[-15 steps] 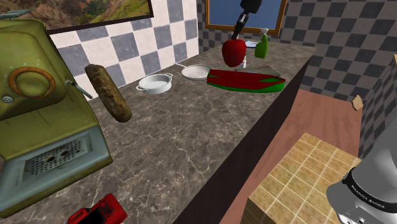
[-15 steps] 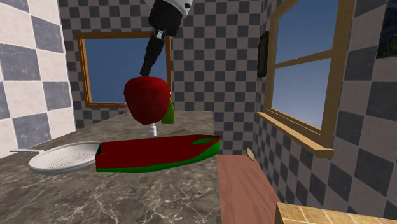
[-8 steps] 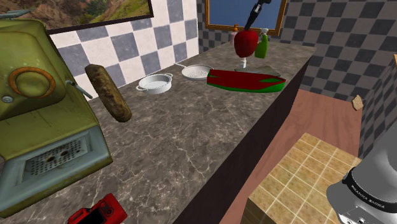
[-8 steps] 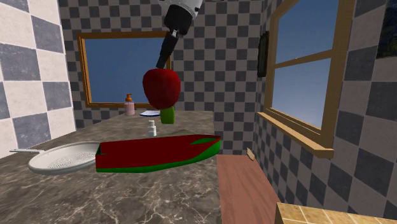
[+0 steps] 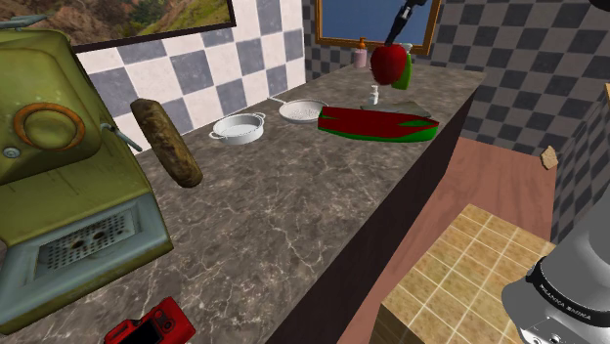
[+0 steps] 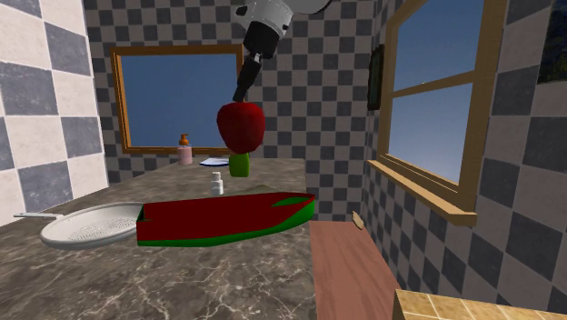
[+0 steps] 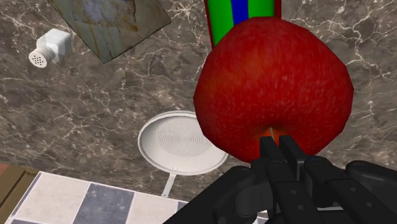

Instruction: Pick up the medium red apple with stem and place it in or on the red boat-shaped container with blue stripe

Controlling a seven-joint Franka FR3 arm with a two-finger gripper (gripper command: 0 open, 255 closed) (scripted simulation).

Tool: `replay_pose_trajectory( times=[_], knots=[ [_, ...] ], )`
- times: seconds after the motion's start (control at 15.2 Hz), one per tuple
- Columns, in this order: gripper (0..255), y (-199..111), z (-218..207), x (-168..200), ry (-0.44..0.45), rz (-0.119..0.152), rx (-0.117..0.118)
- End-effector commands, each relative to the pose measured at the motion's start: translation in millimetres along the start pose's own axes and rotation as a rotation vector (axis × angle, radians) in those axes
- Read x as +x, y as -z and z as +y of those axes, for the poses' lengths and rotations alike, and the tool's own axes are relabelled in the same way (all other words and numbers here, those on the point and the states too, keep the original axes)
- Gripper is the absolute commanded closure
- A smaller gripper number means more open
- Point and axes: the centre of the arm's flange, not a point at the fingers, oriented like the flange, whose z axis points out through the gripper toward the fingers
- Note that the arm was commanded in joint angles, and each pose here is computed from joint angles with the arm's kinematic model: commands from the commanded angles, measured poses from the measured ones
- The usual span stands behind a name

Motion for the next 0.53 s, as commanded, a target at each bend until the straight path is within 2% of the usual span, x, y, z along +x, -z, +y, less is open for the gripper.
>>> replay_pose_trajectory(
  times=[0.0,0.46],
  knots=[
    [255,-8.8,-0.1,-4.1,0.0,0.0,0.0],
    [255,-42.6,-1.7,-19.0,0.0,0.0,0.0]
  ],
)
